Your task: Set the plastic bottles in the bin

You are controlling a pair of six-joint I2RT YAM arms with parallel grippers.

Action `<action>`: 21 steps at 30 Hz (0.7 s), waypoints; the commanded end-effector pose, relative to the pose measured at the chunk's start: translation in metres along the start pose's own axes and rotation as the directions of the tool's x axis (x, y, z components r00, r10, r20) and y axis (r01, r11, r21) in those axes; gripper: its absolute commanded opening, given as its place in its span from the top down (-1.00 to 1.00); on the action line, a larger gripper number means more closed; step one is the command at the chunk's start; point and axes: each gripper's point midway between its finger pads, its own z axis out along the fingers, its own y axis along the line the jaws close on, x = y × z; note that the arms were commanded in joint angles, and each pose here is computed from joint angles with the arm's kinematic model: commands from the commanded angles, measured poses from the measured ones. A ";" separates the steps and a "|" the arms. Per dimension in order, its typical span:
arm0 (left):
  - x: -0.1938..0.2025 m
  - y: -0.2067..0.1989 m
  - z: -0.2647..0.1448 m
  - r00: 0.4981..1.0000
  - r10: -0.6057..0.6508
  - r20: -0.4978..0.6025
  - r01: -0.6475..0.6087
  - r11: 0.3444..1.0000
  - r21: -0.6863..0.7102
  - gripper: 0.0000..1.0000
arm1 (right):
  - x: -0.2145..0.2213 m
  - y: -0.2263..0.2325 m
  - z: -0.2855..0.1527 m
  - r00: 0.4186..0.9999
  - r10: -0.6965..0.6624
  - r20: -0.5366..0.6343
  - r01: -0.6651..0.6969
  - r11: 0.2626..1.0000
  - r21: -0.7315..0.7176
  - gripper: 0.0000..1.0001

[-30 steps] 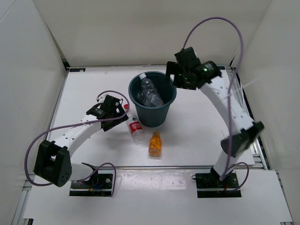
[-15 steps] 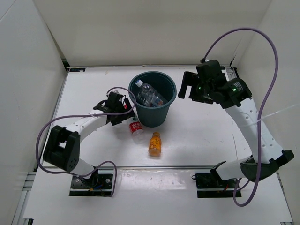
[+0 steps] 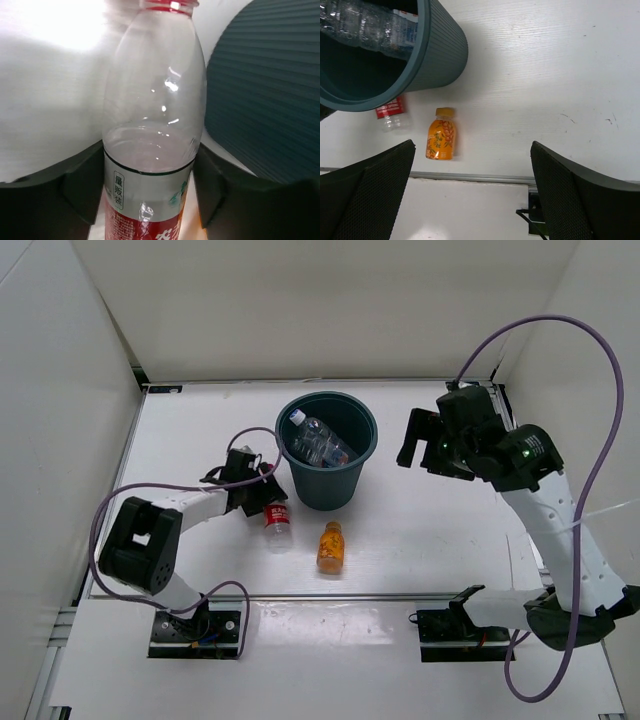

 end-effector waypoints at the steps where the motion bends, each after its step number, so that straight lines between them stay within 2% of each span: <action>1: 0.023 0.031 -0.009 0.997 -0.059 -0.053 0.056 0.997 -0.052 -0.44 | 0.006 -0.008 0.007 1.000 -0.009 -0.011 0.010 0.999 0.040 -1.00; 2: 0.019 0.026 -0.018 0.998 -0.053 -0.027 0.052 0.998 -0.025 -0.27 | 0.008 -0.009 0.009 1.000 -0.011 -0.018 0.012 0.999 0.045 -1.00; 4: 0.016 0.034 -0.031 0.998 -0.061 0.003 0.061 0.997 -0.056 -0.26 | 0.007 -0.005 0.012 1.000 0.001 -0.014 0.000 1.000 0.030 -1.00; 6: 0.002 0.022 -0.055 0.994 -0.086 0.062 0.087 0.996 -0.018 -0.23 | 0.010 -0.003 0.018 1.000 0.007 -0.029 -0.007 1.000 0.029 -1.00; 9: -0.043 -0.012 -0.110 0.968 -0.095 0.231 0.080 0.994 0.075 -0.07 | 0.011 0.001 0.026 0.999 0.016 -0.035 -0.016 1.000 0.023 -1.00; 10: -0.072 -0.029 -0.135 0.935 -0.103 0.338 0.070 0.992 0.110 0.00 | 0.015 -0.001 0.029 0.999 0.014 -0.047 -0.012 0.999 0.032 -1.00; 12: -0.102 -0.051 -0.179 0.873 -0.136 0.469 0.058 0.982 0.177 0.02 | 0.016 0.002 0.034 0.999 0.015 -0.048 -0.014 1.000 0.021 -1.00; 13: -0.130 -0.071 -0.212 0.819 -0.147 0.555 0.033 0.977 0.211 0.05 | 0.014 0.005 0.034 0.999 0.018 -0.043 -0.017 1.000 0.006 -1.00; 15: -0.151 -0.096 -0.237 0.791 -0.094 0.605 -0.047 0.976 0.213 0.05 | 0.019 0.005 0.039 0.998 0.014 -0.064 -0.013 1.000 0.010 -1.00; 16: -0.164 -0.107 -0.249 0.764 -0.089 0.639 -0.064 0.975 0.212 0.05 | 0.017 0.007 0.042 0.998 0.014 -0.063 -0.014 1.000 0.009 -1.00; 17: -0.182 -0.132 -0.282 0.718 -0.101 0.688 -0.104 0.963 0.250 0.05 | 0.020 0.006 0.044 0.997 0.012 -0.071 -0.011 1.000 0.015 -1.00; 19: -0.193 -0.162 -0.276 0.722 -0.054 0.689 -0.157 0.958 0.239 0.05 | 0.021 0.006 0.047 0.997 0.012 -0.071 -0.011 1.000 0.015 -1.00; 20: -0.205 -0.183 -0.295 0.694 -0.057 0.718 -0.191 0.947 0.259 0.05 | 0.021 0.006 0.047 0.997 0.012 -0.071 -0.011 1.000 0.015 -1.00; 21: -0.210 -0.190 -0.270 0.705 0.005 0.709 -0.214 0.955 0.206 0.05 | 0.022 0.007 0.050 0.997 0.020 -0.078 -0.018 1.000 0.021 -1.00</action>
